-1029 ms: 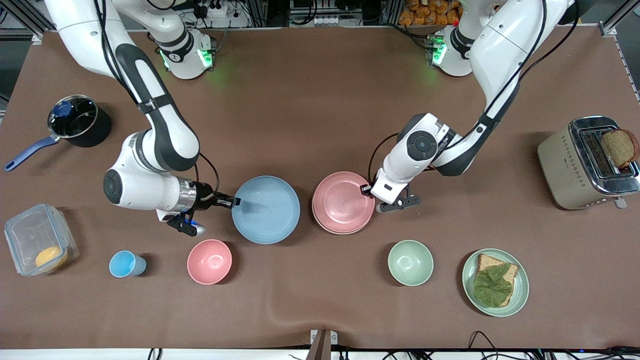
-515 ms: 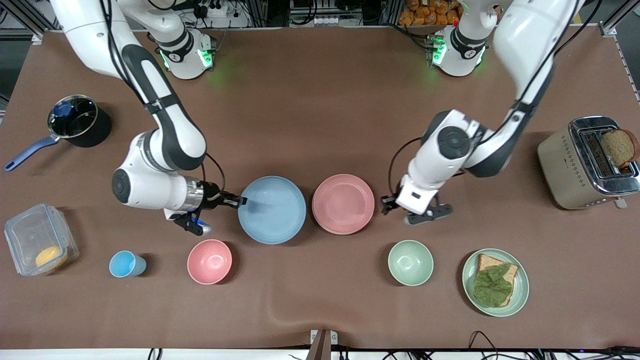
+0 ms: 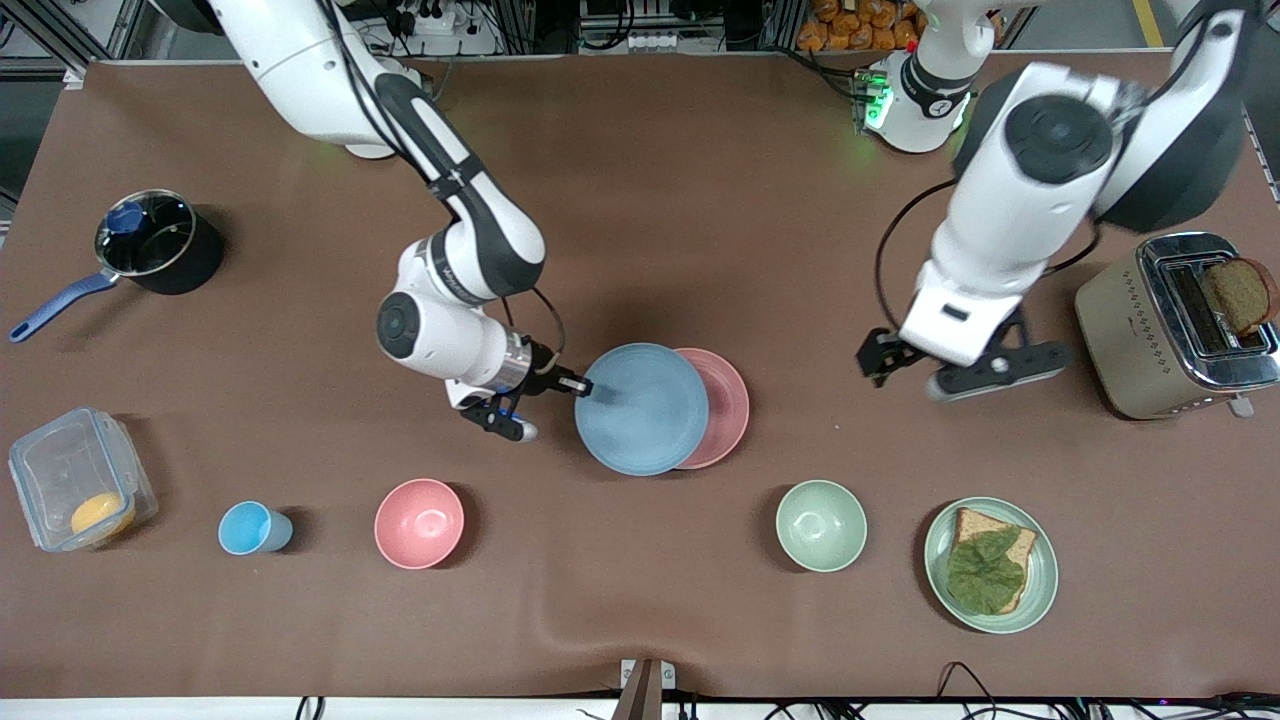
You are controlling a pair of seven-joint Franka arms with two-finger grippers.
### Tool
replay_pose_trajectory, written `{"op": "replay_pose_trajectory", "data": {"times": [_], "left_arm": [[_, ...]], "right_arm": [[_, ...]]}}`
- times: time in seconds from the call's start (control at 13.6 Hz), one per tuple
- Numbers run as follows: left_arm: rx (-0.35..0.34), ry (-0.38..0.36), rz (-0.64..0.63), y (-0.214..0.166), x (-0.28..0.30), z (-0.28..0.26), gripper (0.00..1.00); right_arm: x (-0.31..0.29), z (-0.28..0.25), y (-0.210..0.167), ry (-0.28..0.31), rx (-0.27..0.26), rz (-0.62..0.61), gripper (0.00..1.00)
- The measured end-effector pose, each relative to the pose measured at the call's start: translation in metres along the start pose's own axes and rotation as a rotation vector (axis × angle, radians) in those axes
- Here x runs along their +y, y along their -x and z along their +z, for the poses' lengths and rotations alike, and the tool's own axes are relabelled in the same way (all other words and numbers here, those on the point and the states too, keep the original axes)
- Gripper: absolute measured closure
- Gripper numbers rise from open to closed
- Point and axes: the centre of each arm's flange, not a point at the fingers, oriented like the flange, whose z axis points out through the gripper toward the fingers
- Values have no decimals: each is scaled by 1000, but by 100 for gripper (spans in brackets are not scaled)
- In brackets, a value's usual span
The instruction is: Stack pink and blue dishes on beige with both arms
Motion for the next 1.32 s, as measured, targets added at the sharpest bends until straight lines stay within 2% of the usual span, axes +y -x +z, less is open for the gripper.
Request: {"op": "replay_pose_trajectory", "data": {"times": [0.15, 0.44, 0.66, 1.1, 1.18, 1.32], "left_arm": [[13, 8, -20, -6, -28, -30, 0], [-76, -17, 36, -14, -89, -58, 0], [-72, -9, 53, -25, -125, -81, 0], [-93, -14, 48, -25, -137, -81, 0], [-94, -9, 48, -25, -137, -81, 0], [-106, 22, 42, -24, -135, -81, 0]], "right_arm": [[-11, 7, 4, -10, 7, -9, 95], [-22, 29, 20, -20, 33, -28, 95], [-23, 43, 28, -17, 40, -35, 95], [-19, 54, 31, -9, 49, -37, 95], [-17, 52, 27, -8, 55, -32, 87], [-13, 48, 18, -8, 66, -22, 65]]}}
